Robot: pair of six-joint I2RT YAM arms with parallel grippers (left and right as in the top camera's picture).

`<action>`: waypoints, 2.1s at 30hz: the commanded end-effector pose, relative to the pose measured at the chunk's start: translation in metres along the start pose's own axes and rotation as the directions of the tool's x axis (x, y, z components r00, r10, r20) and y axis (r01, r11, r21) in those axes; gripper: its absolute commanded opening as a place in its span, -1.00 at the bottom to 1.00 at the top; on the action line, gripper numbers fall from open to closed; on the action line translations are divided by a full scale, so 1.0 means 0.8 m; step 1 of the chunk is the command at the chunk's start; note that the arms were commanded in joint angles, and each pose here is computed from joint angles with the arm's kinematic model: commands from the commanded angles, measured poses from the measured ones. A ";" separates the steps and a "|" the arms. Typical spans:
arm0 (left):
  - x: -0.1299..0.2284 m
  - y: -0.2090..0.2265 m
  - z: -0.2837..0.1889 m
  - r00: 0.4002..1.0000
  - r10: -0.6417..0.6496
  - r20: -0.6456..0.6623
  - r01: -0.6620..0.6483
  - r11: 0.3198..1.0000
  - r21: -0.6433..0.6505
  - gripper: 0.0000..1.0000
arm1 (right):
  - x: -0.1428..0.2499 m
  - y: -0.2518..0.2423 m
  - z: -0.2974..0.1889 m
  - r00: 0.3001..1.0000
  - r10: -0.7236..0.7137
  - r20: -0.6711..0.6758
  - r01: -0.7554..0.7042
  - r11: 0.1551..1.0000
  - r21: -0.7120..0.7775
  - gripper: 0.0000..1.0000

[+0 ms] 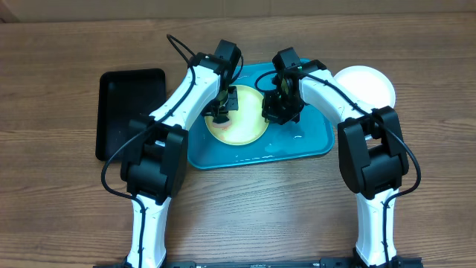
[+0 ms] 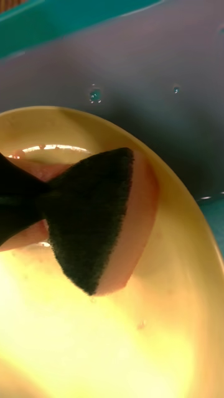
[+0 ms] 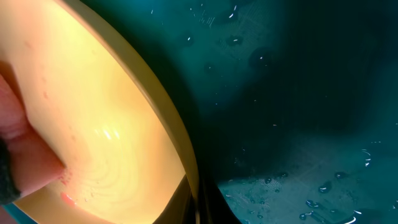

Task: Clean dirty plates on tray and stack at the side
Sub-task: 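Scrub the yellow plate with the sponge in the left gripper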

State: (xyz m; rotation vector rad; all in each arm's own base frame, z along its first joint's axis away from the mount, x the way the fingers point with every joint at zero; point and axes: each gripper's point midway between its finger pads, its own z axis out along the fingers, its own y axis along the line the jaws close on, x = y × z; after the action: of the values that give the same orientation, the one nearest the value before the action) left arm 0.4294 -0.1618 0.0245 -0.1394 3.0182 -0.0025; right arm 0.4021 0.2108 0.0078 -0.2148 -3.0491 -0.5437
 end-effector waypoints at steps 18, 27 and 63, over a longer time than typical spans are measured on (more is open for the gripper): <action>0.000 -0.008 0.015 0.995 0.096 0.009 -0.096 0.995 0.029 -0.92 | 0.007 -0.006 0.007 1.000 -0.008 -0.004 0.008 1.000 0.029 -0.93; -0.029 0.066 0.002 0.973 -0.120 0.196 0.174 0.943 -0.285 -0.92 | 0.007 -0.006 0.007 1.000 -0.008 -0.003 0.008 1.000 0.030 -0.93; 0.042 0.056 0.004 0.997 -0.050 -0.065 0.030 0.960 -0.279 -0.92 | 0.013 -0.010 0.006 1.000 0.000 -0.023 0.001 0.999 0.040 -0.93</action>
State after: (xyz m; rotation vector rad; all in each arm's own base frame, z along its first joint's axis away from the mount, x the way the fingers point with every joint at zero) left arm 0.4030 -0.1269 0.0224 -0.2456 3.0287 0.3675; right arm 0.3958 0.2171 0.0084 -0.1848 -3.0294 -0.5574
